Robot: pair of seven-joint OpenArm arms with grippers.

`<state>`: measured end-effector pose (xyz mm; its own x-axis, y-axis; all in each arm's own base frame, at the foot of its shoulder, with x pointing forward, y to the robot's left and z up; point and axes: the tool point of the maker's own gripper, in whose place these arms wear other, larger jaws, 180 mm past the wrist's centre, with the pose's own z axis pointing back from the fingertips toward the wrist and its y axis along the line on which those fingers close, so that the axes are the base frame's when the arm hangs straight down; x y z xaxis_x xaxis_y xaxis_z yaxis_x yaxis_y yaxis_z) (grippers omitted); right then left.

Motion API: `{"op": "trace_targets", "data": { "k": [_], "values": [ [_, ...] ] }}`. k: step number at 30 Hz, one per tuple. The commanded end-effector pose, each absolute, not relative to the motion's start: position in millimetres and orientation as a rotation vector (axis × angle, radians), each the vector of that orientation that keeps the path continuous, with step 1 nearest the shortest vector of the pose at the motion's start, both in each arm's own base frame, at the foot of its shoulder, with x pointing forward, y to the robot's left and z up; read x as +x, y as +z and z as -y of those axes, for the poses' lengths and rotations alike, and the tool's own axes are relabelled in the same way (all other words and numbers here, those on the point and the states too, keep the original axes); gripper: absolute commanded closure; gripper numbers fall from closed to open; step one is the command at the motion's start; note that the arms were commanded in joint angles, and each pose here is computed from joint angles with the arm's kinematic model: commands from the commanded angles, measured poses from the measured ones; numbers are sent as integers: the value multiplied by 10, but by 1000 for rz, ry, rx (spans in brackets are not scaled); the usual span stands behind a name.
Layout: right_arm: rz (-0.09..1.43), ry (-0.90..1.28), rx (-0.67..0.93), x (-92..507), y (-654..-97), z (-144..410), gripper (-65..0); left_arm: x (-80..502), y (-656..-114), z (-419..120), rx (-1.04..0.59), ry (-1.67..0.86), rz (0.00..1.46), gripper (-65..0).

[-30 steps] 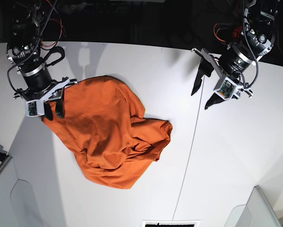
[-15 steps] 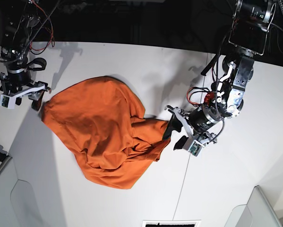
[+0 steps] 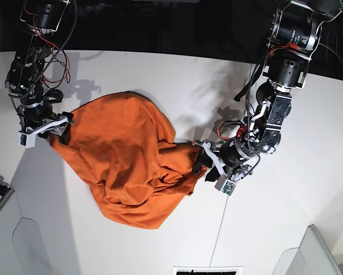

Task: Layout the t-shirt on the table in an organized manner, then fold the t-shirt properly

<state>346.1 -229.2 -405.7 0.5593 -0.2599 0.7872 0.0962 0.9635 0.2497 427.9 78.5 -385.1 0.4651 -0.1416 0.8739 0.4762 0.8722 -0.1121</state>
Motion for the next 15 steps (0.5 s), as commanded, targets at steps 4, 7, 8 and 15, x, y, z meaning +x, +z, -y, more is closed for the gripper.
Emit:
{"op": "trace_targets", "data": {
  "k": [4, 7, 8, 15],
  "values": [
    [1014, -174, 204, 3594, -3886, 2240, -345, 4477, -3616, -765, -379, -382, 1088, -67],
    [1013, -159, 194, 3611, -3880, 2232, -71, 4548, -3552, -926, -340, -393, 1089, 0],
    [1016, -156, 185, 3623, -3866, 2253, 0, 4582, -3525, -1027, -315, -399, 1084, 0],
    [1074, -140, 123, 3662, -3620, 2657, 0, 4640, -3254, -1899, -203, -347, 1078, 0]
  ]
}}
